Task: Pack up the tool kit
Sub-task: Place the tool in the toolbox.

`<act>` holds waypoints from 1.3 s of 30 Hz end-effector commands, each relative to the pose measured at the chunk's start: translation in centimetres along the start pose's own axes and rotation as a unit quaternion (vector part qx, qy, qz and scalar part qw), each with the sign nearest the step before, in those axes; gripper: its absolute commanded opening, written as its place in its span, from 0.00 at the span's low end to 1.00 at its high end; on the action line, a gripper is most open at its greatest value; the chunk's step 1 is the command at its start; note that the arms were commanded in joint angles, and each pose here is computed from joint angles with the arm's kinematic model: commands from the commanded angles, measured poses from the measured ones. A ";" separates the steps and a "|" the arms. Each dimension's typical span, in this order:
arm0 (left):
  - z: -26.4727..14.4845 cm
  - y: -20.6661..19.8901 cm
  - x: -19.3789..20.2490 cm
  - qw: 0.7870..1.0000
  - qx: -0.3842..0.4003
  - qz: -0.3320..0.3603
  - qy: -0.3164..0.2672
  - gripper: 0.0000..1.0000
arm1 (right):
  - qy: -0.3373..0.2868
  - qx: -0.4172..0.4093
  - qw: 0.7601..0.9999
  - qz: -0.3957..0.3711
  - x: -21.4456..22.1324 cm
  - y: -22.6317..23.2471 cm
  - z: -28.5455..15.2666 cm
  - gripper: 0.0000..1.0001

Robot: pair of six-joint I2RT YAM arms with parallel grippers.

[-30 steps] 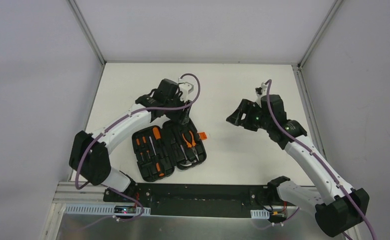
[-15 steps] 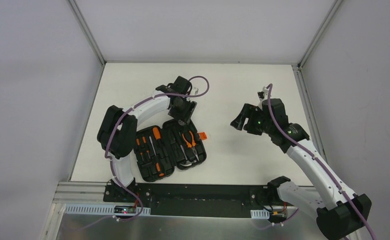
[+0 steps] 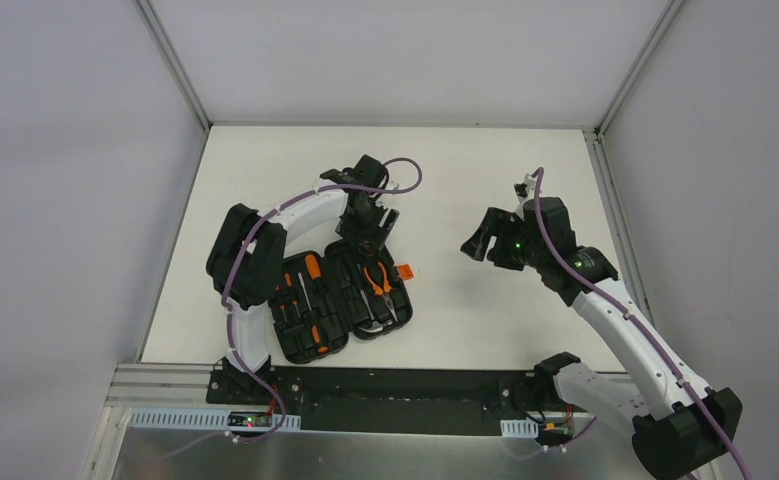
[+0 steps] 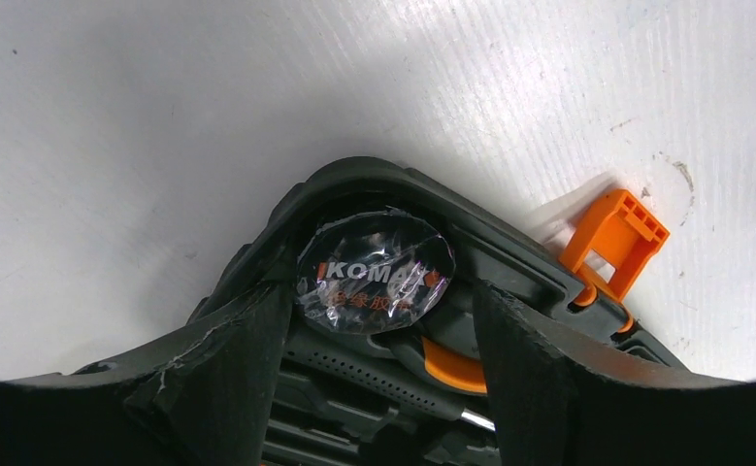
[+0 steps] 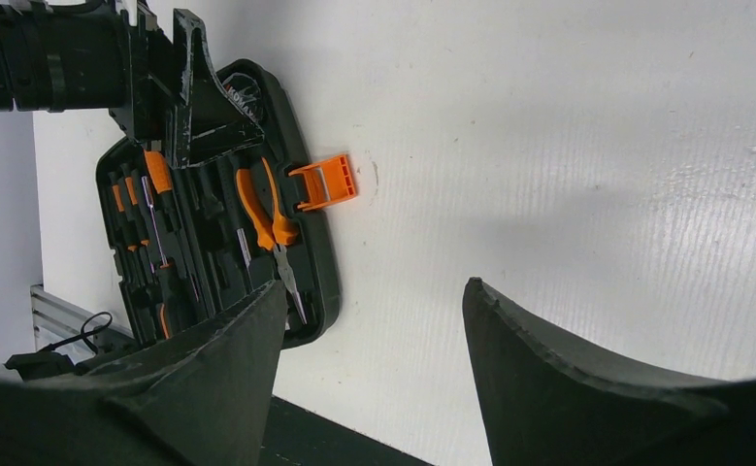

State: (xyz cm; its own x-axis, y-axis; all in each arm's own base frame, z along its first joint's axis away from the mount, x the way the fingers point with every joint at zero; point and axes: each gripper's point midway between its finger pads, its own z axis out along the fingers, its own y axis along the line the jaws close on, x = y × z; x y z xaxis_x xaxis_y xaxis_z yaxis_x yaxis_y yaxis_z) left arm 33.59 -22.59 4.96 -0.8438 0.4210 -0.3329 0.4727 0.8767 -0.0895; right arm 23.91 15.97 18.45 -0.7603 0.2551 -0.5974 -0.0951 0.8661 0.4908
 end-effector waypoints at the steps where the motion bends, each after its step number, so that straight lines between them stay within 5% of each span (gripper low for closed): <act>1: -1.0 0.0 -0.7 1.000 0.002 -0.007 -0.007 0.74 | -0.002 -0.012 1.000 0.001 -0.3 0.5 -0.1 0.70; 5: -2.9 -0.4 -1.5 0.999 0.009 -0.014 -0.031 0.84 | 0.007 -0.027 1.000 0.005 -0.4 1.3 0.4 0.70; 10: -6.7 -0.3 -2.4 0.996 0.002 -0.030 -0.082 0.82 | 0.013 -0.061 0.998 0.005 -0.9 3.3 1.9 0.65; 16: -8.3 1.6 -2.6 0.981 0.025 -0.112 -0.154 0.65 | 0.040 -0.081 0.995 -0.031 -0.7 6.4 5.8 0.54; 26: -5.1 3.5 -2.2 0.950 0.058 -0.230 -0.205 0.34 | 0.087 -0.078 0.985 -0.123 0.6 11.7 15.1 0.30; 39: -2.0 2.6 -1.5 0.946 0.088 -0.252 -0.183 0.25 | 0.129 -0.059 0.974 -0.174 3.2 13.3 22.6 0.20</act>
State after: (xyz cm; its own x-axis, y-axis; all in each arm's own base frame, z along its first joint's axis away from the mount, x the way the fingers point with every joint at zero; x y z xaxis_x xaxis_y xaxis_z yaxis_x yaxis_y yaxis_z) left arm 35.13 -19.86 7.22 -0.8464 -0.1516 -0.5105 0.0998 0.8965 -0.4317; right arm 33.43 36.78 7.68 -0.8403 -0.1560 -0.5192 -0.3966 0.8298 0.3926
